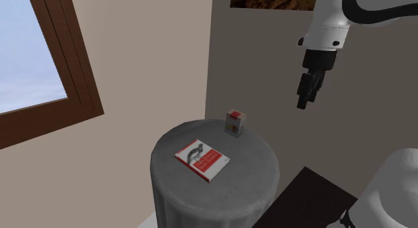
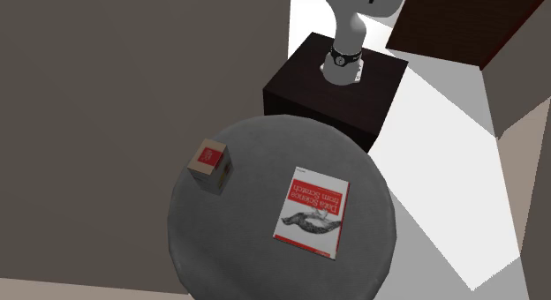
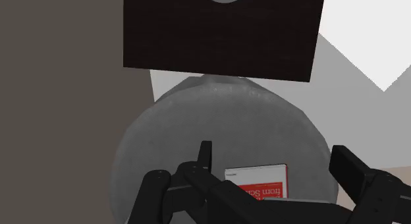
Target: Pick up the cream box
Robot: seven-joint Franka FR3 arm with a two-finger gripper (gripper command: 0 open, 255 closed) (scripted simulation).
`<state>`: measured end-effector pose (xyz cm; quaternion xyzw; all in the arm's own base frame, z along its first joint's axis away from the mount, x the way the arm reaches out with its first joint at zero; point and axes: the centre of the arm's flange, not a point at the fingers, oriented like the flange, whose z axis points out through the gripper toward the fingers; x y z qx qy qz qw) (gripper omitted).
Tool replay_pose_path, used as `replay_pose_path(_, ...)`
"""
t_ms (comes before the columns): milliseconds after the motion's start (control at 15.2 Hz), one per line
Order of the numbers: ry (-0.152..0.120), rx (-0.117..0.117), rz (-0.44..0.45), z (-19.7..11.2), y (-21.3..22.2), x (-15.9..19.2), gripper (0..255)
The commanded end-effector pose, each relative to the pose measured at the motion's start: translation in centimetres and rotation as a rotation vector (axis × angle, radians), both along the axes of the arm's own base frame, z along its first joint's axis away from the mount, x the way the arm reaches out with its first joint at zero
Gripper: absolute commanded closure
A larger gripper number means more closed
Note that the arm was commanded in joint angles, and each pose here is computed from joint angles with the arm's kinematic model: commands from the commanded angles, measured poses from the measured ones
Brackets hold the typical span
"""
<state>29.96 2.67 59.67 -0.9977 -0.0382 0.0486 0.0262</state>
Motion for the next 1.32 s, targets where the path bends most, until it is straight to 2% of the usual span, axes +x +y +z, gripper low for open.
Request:
replay_pose_path(0, 0.000, 0.000, 0.000, 0.0, 0.0, 0.0, 0)
replay_pose_path(1254, 0.044, -0.063, -0.088, -14.5, -8.2, 19.0, 0)
